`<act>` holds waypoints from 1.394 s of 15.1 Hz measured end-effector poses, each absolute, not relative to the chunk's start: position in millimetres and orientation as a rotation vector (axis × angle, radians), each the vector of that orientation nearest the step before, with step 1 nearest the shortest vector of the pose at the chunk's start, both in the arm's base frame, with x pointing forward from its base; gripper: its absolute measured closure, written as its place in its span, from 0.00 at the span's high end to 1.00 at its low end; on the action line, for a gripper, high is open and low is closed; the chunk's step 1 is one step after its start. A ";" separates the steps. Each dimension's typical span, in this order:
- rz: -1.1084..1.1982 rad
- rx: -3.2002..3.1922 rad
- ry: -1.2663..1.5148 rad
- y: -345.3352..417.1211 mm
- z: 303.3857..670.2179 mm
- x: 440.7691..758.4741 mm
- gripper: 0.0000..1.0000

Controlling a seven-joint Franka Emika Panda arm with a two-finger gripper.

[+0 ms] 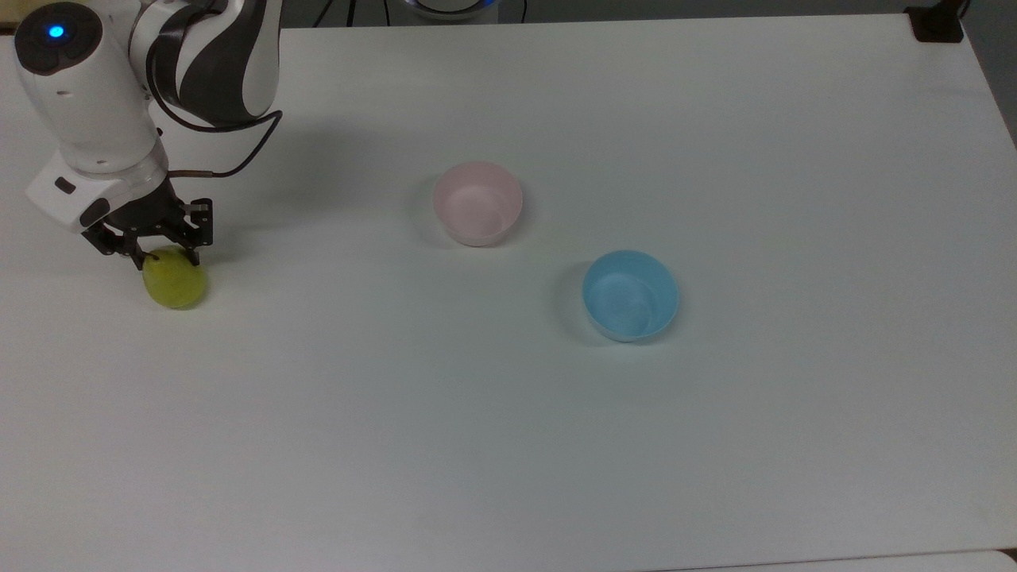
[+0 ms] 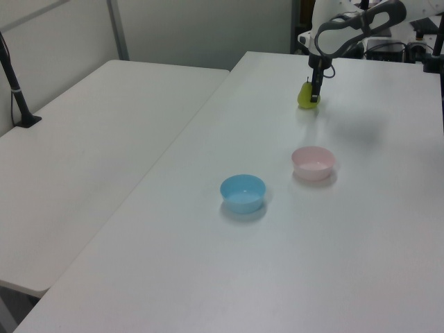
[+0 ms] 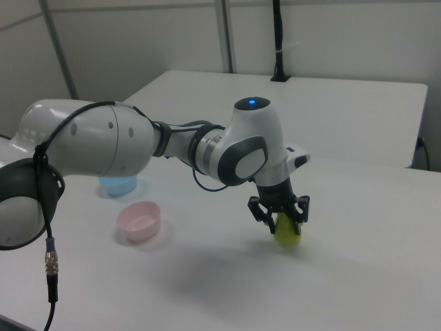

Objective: Place the pear in the bowl
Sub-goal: 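Lift the pear and carry it toward the pink bowl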

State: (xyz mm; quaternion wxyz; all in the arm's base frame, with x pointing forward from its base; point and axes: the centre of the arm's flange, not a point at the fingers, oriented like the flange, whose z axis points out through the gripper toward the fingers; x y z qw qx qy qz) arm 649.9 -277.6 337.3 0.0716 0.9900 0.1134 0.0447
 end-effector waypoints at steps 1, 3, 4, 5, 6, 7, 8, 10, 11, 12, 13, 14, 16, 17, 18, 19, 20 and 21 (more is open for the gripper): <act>0.136 2.976 0.343 -276.6 337.8 650.3 0.61; 0.147 2.972 0.344 -275.8 342.9 651.1 0.61; 0.157 2.968 0.344 -275.9 347.9 651.4 0.61; 0.166 2.965 0.343 -275.6 354.5 651.2 0.61; 0.170 2.964 0.342 -274.9 362.2 650.3 0.61; 0.171 2.963 0.342 -273.5 372.0 649.0 0.61; 0.176 2.962 0.343 -271.4 384.0 647.4 0.61; 0.186 2.967 0.356 -256.8 420.9 643.5 0.61; 0.184 2.977 0.366 -247.0 436.6 641.9 0.61; 0.175 2.989 0.379 -235.5 453.8 639.6 0.61; 0.160 3.001 0.398 -222.6 472.5 636.5 0.61; 0.145 3.009 0.418 -210.4 490.9 632.6 0.61; 0.118 3.020 0.458 -187.0 525.9 622.1 0.61; 0.112 3.021 0.481 -174.7 539.9 617.1 0.61; 0.108 3.021 0.504 -159.5 553.1 612.6 0.61; 0.108 3.021 0.519 -144.7 562.8 609.9 0.61; 0.105 3.021 0.531 -133.1 567.7 608.9 0.61; 0.100 3.024 0.534 -120.1 570.6 608.8 0.61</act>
